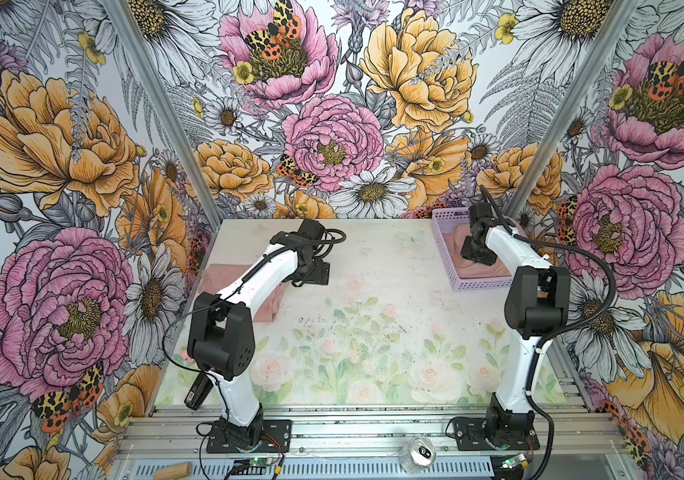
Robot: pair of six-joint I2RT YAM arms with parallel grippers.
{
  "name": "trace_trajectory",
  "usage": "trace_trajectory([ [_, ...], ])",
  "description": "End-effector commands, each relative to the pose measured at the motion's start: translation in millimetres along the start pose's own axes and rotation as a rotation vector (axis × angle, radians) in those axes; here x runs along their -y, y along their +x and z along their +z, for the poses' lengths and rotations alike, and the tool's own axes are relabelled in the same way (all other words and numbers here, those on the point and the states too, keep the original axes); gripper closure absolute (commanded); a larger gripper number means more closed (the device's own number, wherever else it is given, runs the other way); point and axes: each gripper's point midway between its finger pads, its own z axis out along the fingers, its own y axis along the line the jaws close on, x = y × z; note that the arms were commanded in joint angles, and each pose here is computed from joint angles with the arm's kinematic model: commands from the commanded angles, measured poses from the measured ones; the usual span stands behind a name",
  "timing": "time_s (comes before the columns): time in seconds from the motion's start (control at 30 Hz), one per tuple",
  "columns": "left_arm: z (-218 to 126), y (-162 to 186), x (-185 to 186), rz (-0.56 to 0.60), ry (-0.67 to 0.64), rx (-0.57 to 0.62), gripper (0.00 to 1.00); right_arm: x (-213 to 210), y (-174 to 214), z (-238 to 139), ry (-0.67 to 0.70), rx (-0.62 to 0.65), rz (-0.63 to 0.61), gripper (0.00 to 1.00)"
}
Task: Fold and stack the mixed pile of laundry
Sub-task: 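Release the shirt with the left gripper while right reaches into the lilac basket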
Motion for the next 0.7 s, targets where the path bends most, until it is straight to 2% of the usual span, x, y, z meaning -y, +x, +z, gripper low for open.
trace_trajectory([
  [0.0, -2.1, -8.6, 13.7, -0.024, 0.047, 0.029, 0.01, 9.8, -23.4, -12.7, 0.036, 0.064, -0.003, 0.93],
  [0.03, -3.3, -8.6, 14.5, -0.027, 0.048, 0.032, 0.01, 10.2, -29.8, -21.5, 0.027, 0.088, 0.001, 0.99],
  [0.2, -11.6, -10.8, 19.1, -0.05, 0.07, 0.061, 0.01, 14.4, -58.2, -85.6, -0.056, 0.218, 0.036, 1.0],
  [0.43, -28.8, -19.5, 27.4, -0.073, 0.113, 0.124, 0.01, 21.3, -88.3, -218.8, -0.266, 0.457, 0.083, 1.0],
  [0.67, -41.4, -21.9, 32.1, -0.099, 0.147, 0.175, 0.01, 16.0, -94.5, -370.3, -0.556, 0.713, 0.047, 1.0],
])
